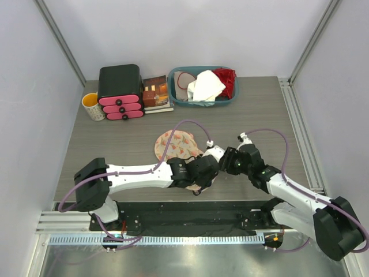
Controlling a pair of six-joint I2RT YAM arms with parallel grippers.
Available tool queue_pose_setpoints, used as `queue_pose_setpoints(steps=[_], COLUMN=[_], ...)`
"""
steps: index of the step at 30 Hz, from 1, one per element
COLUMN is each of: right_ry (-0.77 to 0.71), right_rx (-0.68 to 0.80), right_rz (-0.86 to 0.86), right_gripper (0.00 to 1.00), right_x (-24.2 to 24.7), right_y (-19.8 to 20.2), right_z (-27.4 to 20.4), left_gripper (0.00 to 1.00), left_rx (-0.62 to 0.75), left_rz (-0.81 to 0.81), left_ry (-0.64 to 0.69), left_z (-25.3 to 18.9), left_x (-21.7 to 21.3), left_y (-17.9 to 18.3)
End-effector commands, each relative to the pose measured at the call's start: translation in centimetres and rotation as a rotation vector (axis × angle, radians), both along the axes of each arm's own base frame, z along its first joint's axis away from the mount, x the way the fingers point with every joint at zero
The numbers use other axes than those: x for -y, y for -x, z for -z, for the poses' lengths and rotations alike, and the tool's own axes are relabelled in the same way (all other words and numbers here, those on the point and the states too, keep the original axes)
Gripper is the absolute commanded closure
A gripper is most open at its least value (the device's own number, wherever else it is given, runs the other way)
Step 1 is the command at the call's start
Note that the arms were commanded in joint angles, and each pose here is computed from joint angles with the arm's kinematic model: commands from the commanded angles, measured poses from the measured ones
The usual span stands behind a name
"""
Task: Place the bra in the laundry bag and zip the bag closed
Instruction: Adjust the bra in the laundry bag.
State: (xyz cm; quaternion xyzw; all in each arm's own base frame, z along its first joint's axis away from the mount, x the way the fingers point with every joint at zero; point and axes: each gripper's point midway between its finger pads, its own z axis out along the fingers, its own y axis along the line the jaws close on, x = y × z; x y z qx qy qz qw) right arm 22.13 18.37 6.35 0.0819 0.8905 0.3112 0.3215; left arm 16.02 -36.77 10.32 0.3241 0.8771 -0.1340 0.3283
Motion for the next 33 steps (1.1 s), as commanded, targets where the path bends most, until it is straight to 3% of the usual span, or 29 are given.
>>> queue_pose_setpoints(steps=[1, 5, 11, 14, 19, 27, 33], right_ry=[-0.003, -0.032, -0.033, -0.024, -0.137, -0.214, -0.307], right_rx=[0.087, 0.062, 0.112, 0.086, -0.010, -0.071, -0.068], right_rz=[0.002, 0.007, 0.017, -0.012, -0.123, -0.143, -0.169], right_gripper=[0.50, 0.48, 0.39, 0.39, 0.48, 0.61, 0.67], right_x=[0.0, 0.8, 1.2, 0.2, -3.9, -6.3, -6.6], right_y=[-2.5, -3.5, -6.7, -8.7, -11.5, -11.1, -7.0], right_z=[-1.7, -1.5, -5.0, -4.5, -1.9, 0.2, -0.6], left_gripper=[0.54, 0.55, 0.68, 0.66, 0.49, 0.50, 0.52], left_rx=[-0.042, -0.079, -0.162, -0.176, -0.106, -0.079, 0.058], left_rz=[-0.044, -0.060, -0.180, -0.255, -0.367, -0.469, -0.475], left_ry=[0.147, 0.221, 0.330, 0.356, 0.252, 0.093, -0.077], left_z=[-1.9, -2.3, 0.8, 1.7, 3.3, 5.8, 5.2], left_x=[0.1, 0.3, -0.4, -1.0, -3.5, -7.3, -9.8], left_y=[1.5, 3.2, 4.5, 4.2, 2.1, -1.0, -3.5])
